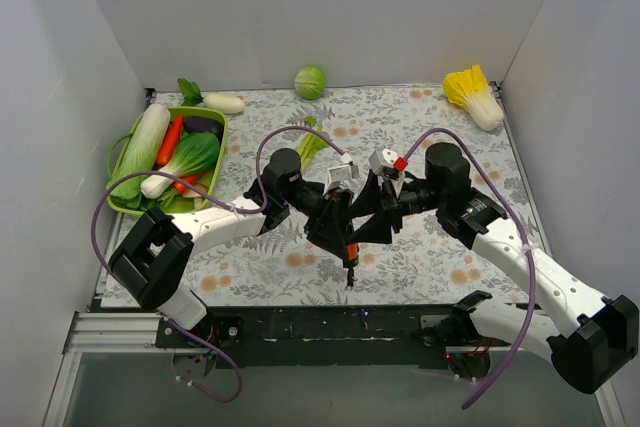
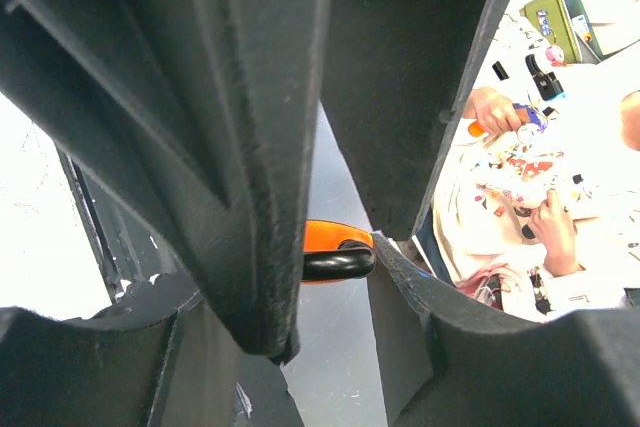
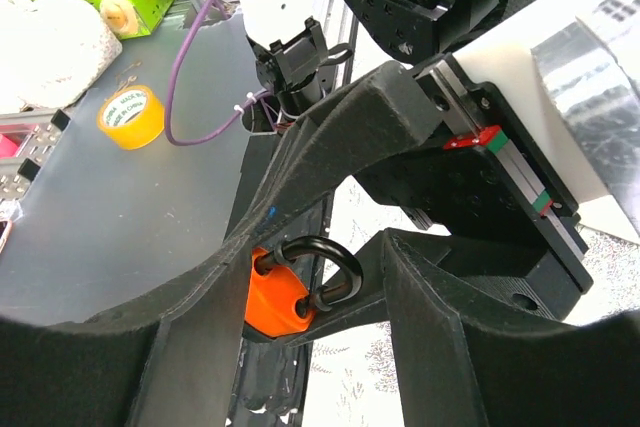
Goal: Unlock with the key
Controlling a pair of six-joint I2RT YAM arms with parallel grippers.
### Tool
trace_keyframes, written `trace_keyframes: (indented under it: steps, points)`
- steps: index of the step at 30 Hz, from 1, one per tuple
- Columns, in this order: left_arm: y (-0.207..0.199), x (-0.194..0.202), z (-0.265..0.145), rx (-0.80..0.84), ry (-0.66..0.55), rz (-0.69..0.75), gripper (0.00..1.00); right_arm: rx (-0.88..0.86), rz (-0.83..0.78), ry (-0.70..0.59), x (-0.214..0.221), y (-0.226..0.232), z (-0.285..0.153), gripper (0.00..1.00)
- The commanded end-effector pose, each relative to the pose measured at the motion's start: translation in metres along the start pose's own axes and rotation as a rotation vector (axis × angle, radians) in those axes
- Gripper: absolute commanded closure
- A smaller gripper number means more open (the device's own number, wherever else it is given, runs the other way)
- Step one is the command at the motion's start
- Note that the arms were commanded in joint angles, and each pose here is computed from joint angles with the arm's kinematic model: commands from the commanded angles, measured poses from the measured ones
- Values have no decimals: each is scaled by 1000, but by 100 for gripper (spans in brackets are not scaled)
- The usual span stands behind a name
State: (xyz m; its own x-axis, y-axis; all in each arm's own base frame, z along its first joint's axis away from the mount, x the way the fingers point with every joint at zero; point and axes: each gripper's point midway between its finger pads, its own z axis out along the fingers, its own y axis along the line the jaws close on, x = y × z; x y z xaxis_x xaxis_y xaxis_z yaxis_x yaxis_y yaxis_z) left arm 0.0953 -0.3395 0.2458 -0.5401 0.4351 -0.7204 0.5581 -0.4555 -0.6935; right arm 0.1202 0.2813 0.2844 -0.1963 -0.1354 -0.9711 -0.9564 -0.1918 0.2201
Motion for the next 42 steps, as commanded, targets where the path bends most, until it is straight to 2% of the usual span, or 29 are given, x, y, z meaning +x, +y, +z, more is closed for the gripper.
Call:
trace_keyframes:
  steps: [1, 10, 13, 23, 27, 31, 32, 42]
  points:
    - [-28, -5, -2, 70, 66, 100, 100, -39, -8, -1, 0, 4, 2, 39]
    - [-25, -4, -2, 66, 61, 94, 100, -45, -24, -8, -3, 9, 0, 55]
    - [-23, -4, -2, 67, 63, 84, 100, -14, 20, 10, 3, 8, -2, 62]
    - [-14, -4, -1, 53, 51, 66, 100, 108, 13, 35, 6, -7, -6, 82]
    - [-3, -6, -1, 33, 37, 42, 100, 170, 2, 37, 6, -15, -10, 98]
    - [10, -6, -1, -8, 21, -6, 100, 261, -6, 52, 4, -26, -16, 99]
    - [16, -12, -2, -34, 7, 27, 100, 305, 7, 66, 6, -32, -19, 99]
    - [64, -28, -21, -271, -84, 7, 100, 538, 51, 127, 14, -61, -40, 99]
